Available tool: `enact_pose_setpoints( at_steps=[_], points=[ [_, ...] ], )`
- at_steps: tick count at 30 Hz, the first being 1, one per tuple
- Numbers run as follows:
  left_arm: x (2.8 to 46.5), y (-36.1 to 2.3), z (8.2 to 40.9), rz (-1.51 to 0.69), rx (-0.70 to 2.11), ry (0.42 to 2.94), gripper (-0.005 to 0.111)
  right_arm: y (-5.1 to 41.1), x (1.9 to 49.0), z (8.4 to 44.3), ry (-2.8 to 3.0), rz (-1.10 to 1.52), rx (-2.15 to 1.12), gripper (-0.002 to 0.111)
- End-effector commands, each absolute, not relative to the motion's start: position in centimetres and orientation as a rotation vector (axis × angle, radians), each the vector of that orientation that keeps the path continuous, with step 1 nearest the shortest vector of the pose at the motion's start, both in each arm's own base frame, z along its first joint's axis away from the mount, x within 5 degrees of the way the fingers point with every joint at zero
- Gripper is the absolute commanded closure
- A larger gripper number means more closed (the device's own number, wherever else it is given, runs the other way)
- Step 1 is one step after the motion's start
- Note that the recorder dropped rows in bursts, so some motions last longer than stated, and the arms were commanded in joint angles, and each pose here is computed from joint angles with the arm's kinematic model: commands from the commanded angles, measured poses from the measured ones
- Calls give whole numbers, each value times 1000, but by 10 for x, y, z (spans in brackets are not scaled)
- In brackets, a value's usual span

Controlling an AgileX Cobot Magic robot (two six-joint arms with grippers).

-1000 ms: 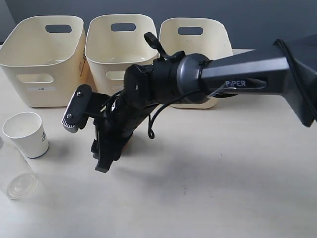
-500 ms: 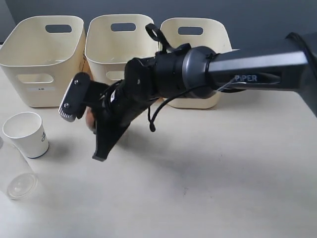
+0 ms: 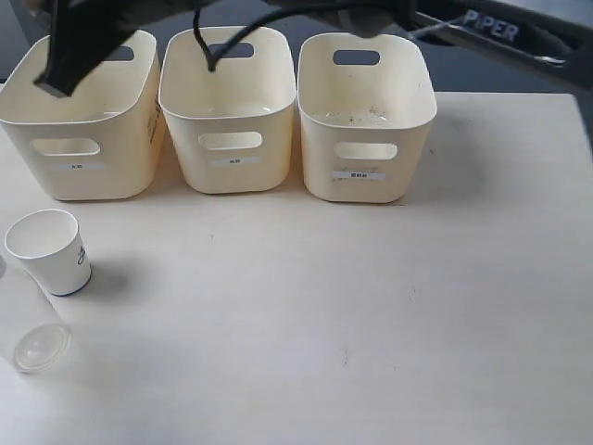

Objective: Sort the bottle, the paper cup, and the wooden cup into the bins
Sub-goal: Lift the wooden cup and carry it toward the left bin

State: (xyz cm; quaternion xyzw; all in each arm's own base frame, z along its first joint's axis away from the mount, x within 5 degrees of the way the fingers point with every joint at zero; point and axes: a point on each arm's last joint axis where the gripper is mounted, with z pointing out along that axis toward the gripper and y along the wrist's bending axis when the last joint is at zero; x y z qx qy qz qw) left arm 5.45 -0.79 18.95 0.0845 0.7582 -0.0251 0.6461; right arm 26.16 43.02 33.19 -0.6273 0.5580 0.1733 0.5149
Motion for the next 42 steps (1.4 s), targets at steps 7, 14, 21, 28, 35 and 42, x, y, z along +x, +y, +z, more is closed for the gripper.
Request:
enact_pose_setpoints(
  at_steps=[7,14,21,28,35,42],
  points=[
    [55,-8,192,-60,193,1712,107,461,325,297,1359,448,-1478,109],
    [55,-8,192,-60,193,1712,107,466,352,247,1438,480,-1466,109],
    [55,-8,192,-60,193,1712,107,468,354,234,1433,461,-1497,109],
    [55,-8,192,-60,193,1712,107,468,353,231,1422,448,-1540,109],
    [55,-8,192,-60,193,1712,107,469,353,223,1430,450,-1557,109],
    [55,-8,192,-60,193,1712,107,471,354,216,1434,446,-1556,109]
  ],
)
